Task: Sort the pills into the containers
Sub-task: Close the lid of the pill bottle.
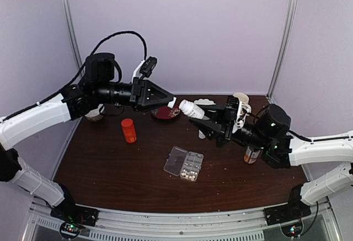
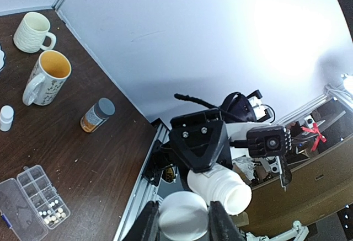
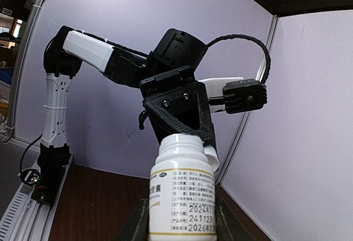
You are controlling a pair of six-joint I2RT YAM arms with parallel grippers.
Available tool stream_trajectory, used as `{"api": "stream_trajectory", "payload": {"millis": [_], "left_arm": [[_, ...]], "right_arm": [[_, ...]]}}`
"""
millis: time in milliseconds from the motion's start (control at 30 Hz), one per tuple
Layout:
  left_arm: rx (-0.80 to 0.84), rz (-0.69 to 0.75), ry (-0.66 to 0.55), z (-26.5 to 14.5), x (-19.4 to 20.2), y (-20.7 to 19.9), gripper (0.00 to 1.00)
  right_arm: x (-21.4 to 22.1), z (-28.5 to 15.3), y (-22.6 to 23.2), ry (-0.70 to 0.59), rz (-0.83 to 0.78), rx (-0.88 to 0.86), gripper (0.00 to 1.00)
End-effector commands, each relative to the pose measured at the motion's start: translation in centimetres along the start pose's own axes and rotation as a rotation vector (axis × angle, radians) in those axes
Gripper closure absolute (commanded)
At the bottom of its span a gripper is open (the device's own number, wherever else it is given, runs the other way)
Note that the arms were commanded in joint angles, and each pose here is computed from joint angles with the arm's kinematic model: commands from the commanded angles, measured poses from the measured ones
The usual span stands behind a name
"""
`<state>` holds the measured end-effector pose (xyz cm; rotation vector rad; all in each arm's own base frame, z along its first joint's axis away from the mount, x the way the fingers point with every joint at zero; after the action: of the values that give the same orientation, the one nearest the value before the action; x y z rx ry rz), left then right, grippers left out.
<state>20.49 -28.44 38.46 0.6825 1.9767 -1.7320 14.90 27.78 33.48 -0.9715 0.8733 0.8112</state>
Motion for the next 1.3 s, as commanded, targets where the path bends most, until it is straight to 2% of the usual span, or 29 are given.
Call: {"api": "stream_trajectory", "payload": {"millis": [0, 500, 767, 933, 1100, 1267], "left_arm": [[0.118, 0.058, -0.035, -0.2, -0.5, -2.5, 0.81], [0.158, 0.062, -0.02, 0.5, 0.1, -3.4, 0.81], [0.136, 0.056, -0.004, 0.7, 0.6, -2.9, 0.82], [0.117, 0.053, 0.001, 0.7, 0.7, -2.7, 0.82], [-0.006, 0.027, 0.025, 0.7, 1.1, -1.5, 0.82], [-0.051, -0.003, 0.029, 0.8, 1.3, -1.0, 0.82]], "right_arm": [[-1.7, 0.6, -0.3, -0.077, 0.007, -0.002, 1.0], [-0.9, 1.7, -0.5, -0.037, 0.024, 0.014, 1.0], [0.0, 2.3, -0.8, 0.07, 0.003, 0.041, 1.0], [0.2, 2.6, -0.6, 0.136, -0.05, 0.037, 1.0], [-0.1, 2.8, -0.3, 0.225, -0.173, 0.026, 1.0], [0.0, 2.7, -0.2, 0.292, -0.277, 0.017, 1.0]]}}
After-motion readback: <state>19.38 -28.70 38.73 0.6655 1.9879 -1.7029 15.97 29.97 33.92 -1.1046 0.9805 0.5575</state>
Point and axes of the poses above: each gripper's point midway between its finger pads, its own z axis out along the fingers, its own y axis along the line the jaws close on, x = y × z, the point moved 9 cm from there along -z, back along the fingers, and after that the axes turned 1 degree about -z, right-handed, at the moved point
